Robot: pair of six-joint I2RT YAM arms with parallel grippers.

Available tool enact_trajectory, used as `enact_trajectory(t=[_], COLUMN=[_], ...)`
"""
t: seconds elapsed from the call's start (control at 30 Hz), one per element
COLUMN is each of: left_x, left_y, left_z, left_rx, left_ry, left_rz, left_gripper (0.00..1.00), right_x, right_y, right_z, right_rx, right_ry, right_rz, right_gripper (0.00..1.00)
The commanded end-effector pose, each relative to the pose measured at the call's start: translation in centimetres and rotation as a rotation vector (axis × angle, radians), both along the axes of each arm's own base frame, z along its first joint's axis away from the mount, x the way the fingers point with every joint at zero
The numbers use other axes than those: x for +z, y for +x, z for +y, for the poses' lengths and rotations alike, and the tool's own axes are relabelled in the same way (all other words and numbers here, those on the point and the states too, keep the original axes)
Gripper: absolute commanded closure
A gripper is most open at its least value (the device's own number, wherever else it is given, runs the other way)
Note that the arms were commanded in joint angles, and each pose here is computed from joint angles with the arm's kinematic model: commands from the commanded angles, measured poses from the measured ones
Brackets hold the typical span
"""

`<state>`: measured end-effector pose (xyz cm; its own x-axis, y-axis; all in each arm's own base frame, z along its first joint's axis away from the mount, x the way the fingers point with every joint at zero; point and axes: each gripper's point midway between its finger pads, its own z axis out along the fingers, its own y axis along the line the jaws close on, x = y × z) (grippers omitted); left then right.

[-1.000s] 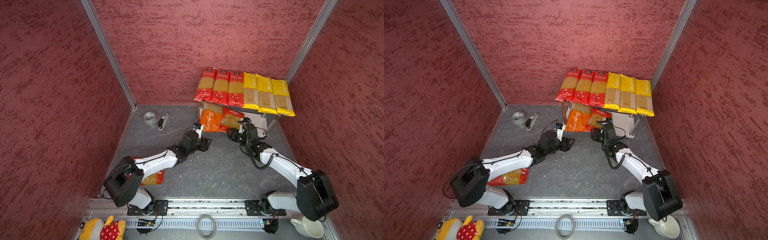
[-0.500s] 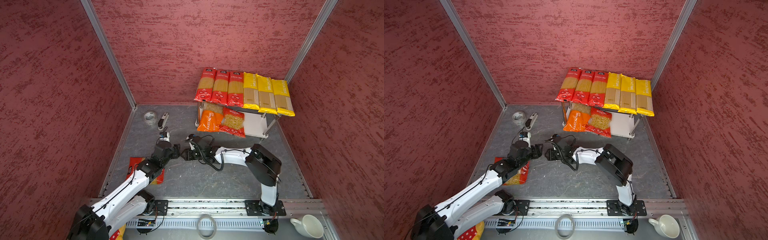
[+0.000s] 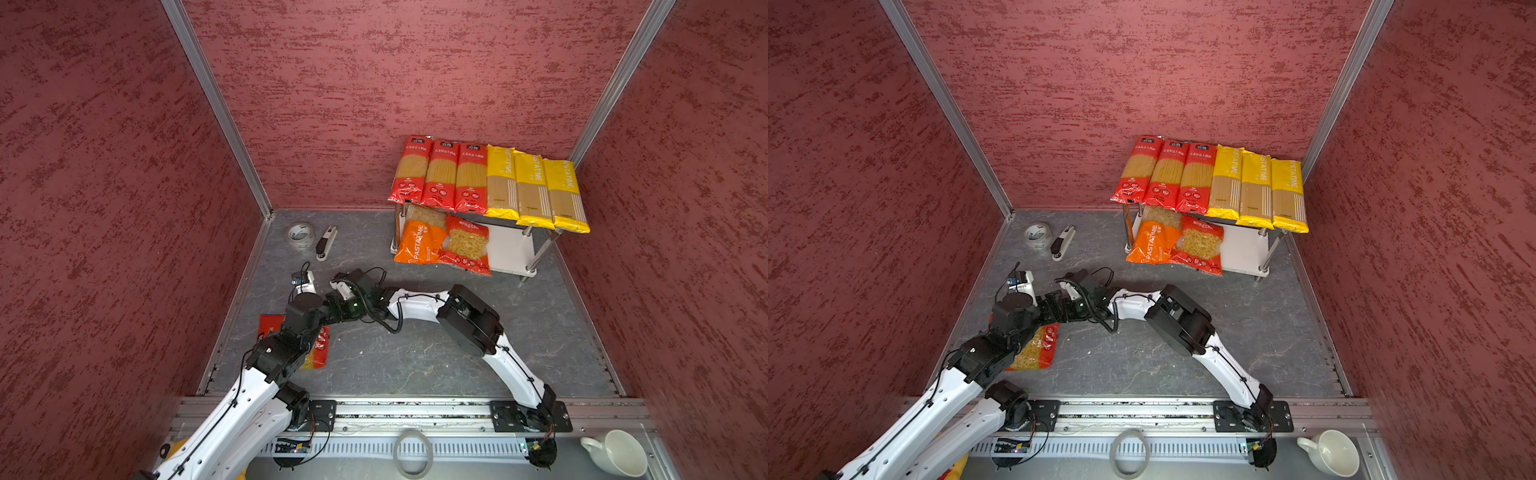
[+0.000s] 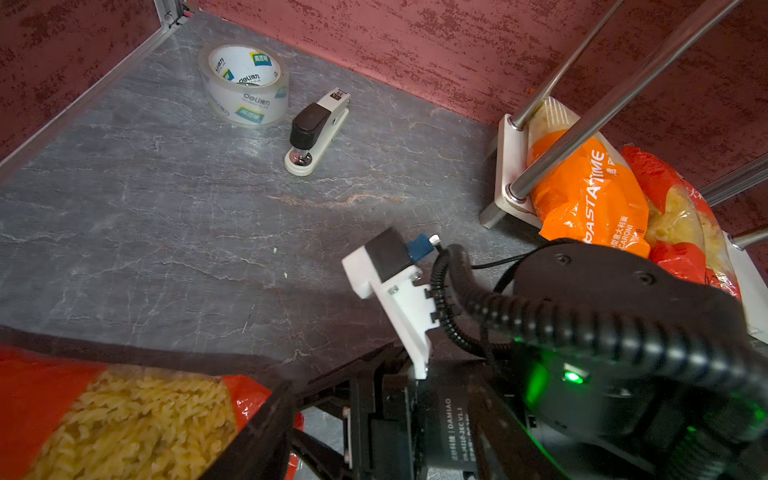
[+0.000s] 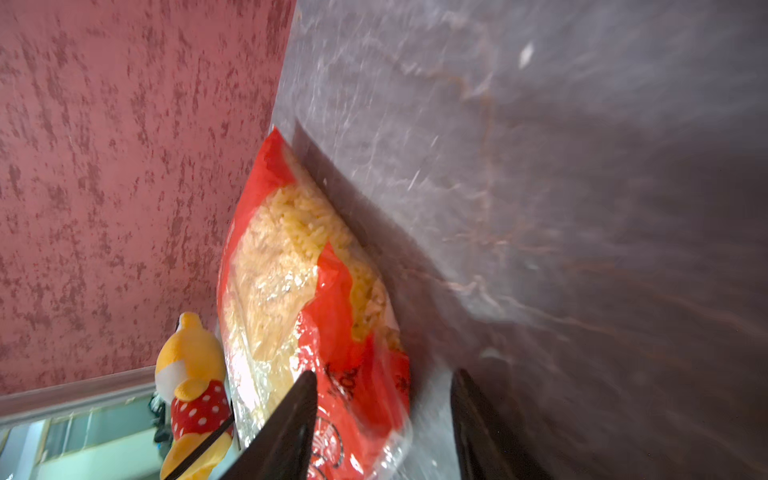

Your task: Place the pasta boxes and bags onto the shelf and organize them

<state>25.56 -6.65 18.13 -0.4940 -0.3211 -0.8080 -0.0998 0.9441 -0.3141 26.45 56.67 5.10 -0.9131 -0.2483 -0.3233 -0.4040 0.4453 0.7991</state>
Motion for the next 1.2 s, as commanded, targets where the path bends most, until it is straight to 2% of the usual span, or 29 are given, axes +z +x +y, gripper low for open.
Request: enact_trajectory(t=[0.0, 0.2, 0.37, 0.53, 0.67, 0.8, 0.9, 1.0, 1.07, 1.17], left_x=[1.2, 2.5, 3.2, 3.4, 2.8, 1.1, -0.4, -1.2, -1.6, -1.8], left_y=[0.0, 0.1, -0.1, -0.2, -0.1, 0.5, 1.0, 1.5, 1.8, 1.9], left_z=[0.1, -0.3, -0.6, -1.0, -1.7, -3.8, -5.8, -7.0, -7.3, -7.3], left_rx=[-0.004, -0.026, -0.037, -0.053, -0.067, -0.109, -0.148, -0.169, -0.175, -0.171], left_ry=[0.003, -0.013, -0.030, -0.033, -0.055, -0.105, -0.105, -0.106, -0.112, -0.120], left_rz=[-0.014, -0.043, -0.065, -0.068, -0.061, -0.026, 0.006, 0.027, 0.035, 0.039], left_gripper=[0.34, 0.34, 0.34, 0.34, 0.34, 0.34, 0.34, 0.34, 0.33, 0.33], right_x=[0.8, 0.9, 2.1, 3.8, 4.4, 3.3, 2.2, 1.4, 1.2, 1.4], right_y=[-2.5, -2.8, -1.8, 1.0, 3.5, 4.3, 2.9, 0.1, -2.2, -6.1], right_z=[1.6, 1.5, 0.6, -3.3, -10.0, -17.7, -22.2, -24.5, -24.9, -24.0], right_rx=[0.090, 0.089, 0.039, -0.064, -0.206, -0.335, -0.400, -0.404, -0.373, -0.272], right_ry=[0.032, 0.030, 0.050, 0.054, 0.024, -0.067, -0.136, -0.173, -0.172, -0.187], right_rz=[0.030, 0.028, -0.001, -0.028, -0.051, -0.047, -0.022, 0.022, 0.071, 0.103], right_gripper=[0.53, 0.87, 1.00, 1.00, 1.00, 1.00, 1.00, 0.99, 0.96, 0.85])
